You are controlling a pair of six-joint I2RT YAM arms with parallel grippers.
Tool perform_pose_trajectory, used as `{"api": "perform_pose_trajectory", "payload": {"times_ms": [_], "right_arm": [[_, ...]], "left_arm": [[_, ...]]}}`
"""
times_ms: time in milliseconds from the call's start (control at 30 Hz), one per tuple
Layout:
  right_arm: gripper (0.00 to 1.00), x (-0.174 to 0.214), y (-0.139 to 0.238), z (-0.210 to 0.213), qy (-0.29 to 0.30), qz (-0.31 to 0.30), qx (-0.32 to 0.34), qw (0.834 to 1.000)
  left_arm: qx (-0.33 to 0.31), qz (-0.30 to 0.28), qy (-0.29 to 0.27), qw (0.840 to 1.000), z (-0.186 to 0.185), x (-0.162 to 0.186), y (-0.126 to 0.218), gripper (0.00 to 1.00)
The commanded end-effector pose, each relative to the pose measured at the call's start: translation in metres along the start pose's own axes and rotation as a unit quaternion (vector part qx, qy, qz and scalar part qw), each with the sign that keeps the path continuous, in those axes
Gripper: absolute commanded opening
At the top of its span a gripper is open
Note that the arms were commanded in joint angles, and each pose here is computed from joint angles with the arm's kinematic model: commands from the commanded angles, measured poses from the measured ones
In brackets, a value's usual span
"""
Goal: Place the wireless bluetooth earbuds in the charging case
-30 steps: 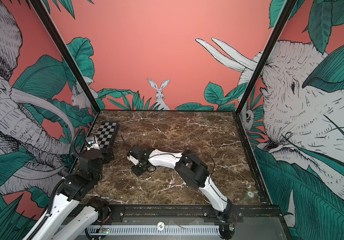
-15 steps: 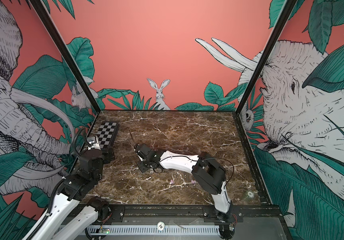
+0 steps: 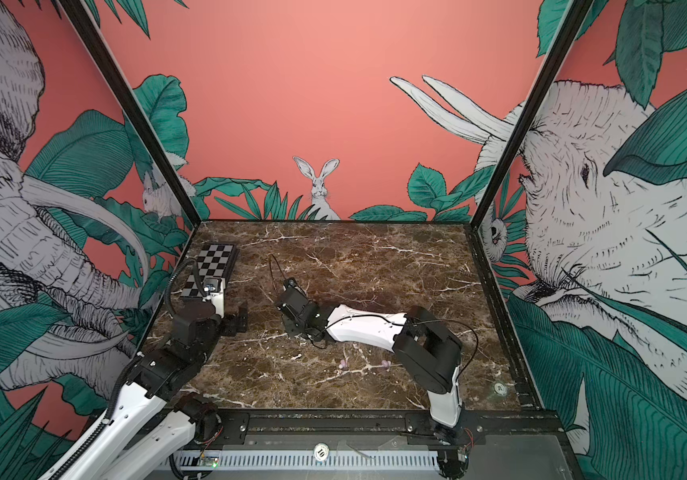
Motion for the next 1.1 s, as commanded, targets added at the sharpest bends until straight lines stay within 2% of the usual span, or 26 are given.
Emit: {"api": "perform_pose_trajectory", "payload": {"times_ms": [0,133,300,467,667,800,867,1000,1067], "right_arm": [[0.0,-0.001,-0.005,-0.003,-0.011,-0.008,0.024,1.0],[0.0,-0.001,-0.009,-0.003,-0.012,-0.007,0.028,1.0],[0.0,0.002,-0.016,-0.001,-0.01,0.004,0.031,0.999],[0.0,0.003,-0.02,-0.001,-0.015,0.009,0.036,0.999],[0.0,0.007,-0.025,-0.002,-0.022,0.016,0.04,0.999],[0.0,0.008,-0.028,-0.004,-0.025,0.015,0.043,0.999],[0.0,0.008,-0.029,-0.004,-0.024,0.016,0.045,0.999],[0.0,0.008,-0.031,-0.006,-0.023,0.016,0.051,0.998],[0.0,0.008,-0.032,-0.007,-0.024,0.014,0.055,0.998]], "left_arm": [[0.039,0.005,0.001,0.999,-0.012,0.002,-0.003,0.99],[0.03,0.005,0.016,0.999,-0.01,0.003,-0.002,0.99],[0.072,0.011,0.012,0.997,-0.021,0.005,-0.005,0.99],[0.084,0.032,0.01,0.996,-0.026,0.007,-0.007,0.99],[0.053,0.035,0.03,0.997,-0.018,0.003,-0.004,0.99],[-0.035,0.027,0.055,0.997,0.004,0.0,0.002,0.99],[-0.051,0.022,0.058,0.997,0.008,-0.001,0.005,0.99],[-0.05,0.021,0.055,0.997,0.007,0.001,0.003,0.99],[-0.017,0.015,0.04,0.999,-0.001,0.002,0.0,0.99]]}}
Point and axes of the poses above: each gripper's point midway between its finger pads, its own y axis back along the fingers, its own z axis along the line the jaws close on, x = y × z, the point moved 7 cm from there along y, back along the fingers, and after that the axes turned 9 degrees about -y, right-handed, at the moved point
